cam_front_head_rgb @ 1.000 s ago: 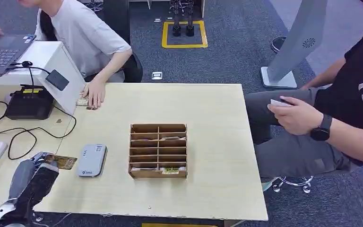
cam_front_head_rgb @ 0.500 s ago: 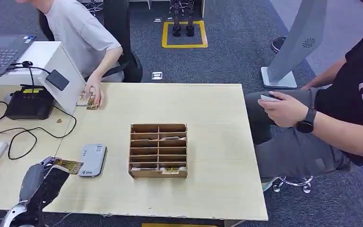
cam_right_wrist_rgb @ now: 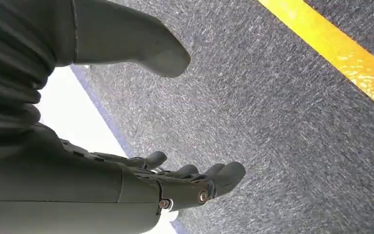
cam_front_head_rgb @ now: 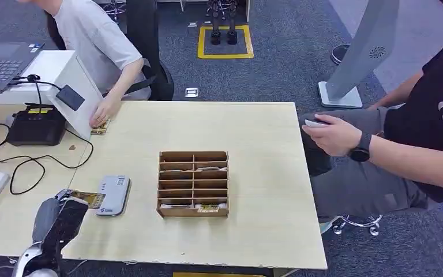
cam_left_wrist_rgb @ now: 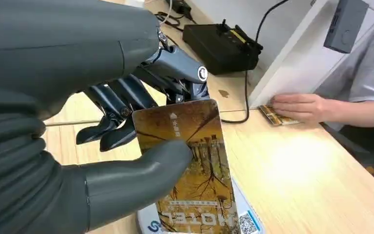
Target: Pass the card to the sensor for recognition and then transmit it.
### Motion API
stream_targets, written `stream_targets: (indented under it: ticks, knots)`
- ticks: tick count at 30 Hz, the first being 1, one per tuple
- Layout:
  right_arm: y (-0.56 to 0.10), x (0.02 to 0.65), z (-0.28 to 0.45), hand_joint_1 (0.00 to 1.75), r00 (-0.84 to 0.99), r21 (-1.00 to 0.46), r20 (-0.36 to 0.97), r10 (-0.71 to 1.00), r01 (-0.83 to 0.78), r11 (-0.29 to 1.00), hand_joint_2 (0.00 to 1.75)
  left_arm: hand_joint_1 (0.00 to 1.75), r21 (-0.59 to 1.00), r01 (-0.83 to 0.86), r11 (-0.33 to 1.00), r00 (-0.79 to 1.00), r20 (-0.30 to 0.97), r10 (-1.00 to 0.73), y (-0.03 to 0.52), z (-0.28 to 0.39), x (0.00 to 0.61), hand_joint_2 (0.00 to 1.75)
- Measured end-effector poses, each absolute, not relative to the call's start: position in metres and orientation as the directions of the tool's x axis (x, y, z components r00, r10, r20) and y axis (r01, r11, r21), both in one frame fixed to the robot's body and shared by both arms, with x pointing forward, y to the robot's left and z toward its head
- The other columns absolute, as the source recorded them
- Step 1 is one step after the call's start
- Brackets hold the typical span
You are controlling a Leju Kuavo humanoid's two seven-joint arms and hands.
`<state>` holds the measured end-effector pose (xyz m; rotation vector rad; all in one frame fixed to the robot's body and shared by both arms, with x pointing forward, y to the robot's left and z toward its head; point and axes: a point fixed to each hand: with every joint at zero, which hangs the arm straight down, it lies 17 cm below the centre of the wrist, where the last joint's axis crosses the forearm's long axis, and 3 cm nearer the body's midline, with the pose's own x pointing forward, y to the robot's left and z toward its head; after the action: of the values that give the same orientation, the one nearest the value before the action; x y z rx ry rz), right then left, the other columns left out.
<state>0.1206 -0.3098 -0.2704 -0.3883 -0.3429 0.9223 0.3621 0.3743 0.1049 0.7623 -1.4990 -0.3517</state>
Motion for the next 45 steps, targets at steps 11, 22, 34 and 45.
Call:
stream_targets:
  ticks: [11,22,34,45]
  knots:
    - [-0.307,0.12,-0.271,0.0,0.548,-0.458,0.115,0.828,-0.71,0.534,1.75,1.75,0.614,-0.276,0.74,0.115,0.785,-0.609,0.382,0.093,0.375,1.75]
    - [-0.307,0.123,-0.27,0.0,0.541,-0.462,0.114,0.833,-0.713,0.527,1.75,1.75,0.615,-0.29,0.734,0.147,0.786,-0.601,0.388,0.083,0.383,1.75]
    - [-0.308,0.124,-0.27,0.0,0.533,-0.468,0.108,0.839,-0.718,0.516,1.75,1.75,0.634,-0.27,0.725,0.197,0.773,-0.603,0.388,0.062,0.387,1.75]
    - [-0.308,0.124,-0.27,0.0,0.53,-0.471,0.107,0.841,-0.718,0.512,1.75,1.75,0.628,-0.268,0.73,0.205,0.778,-0.594,0.384,0.057,0.392,1.75]
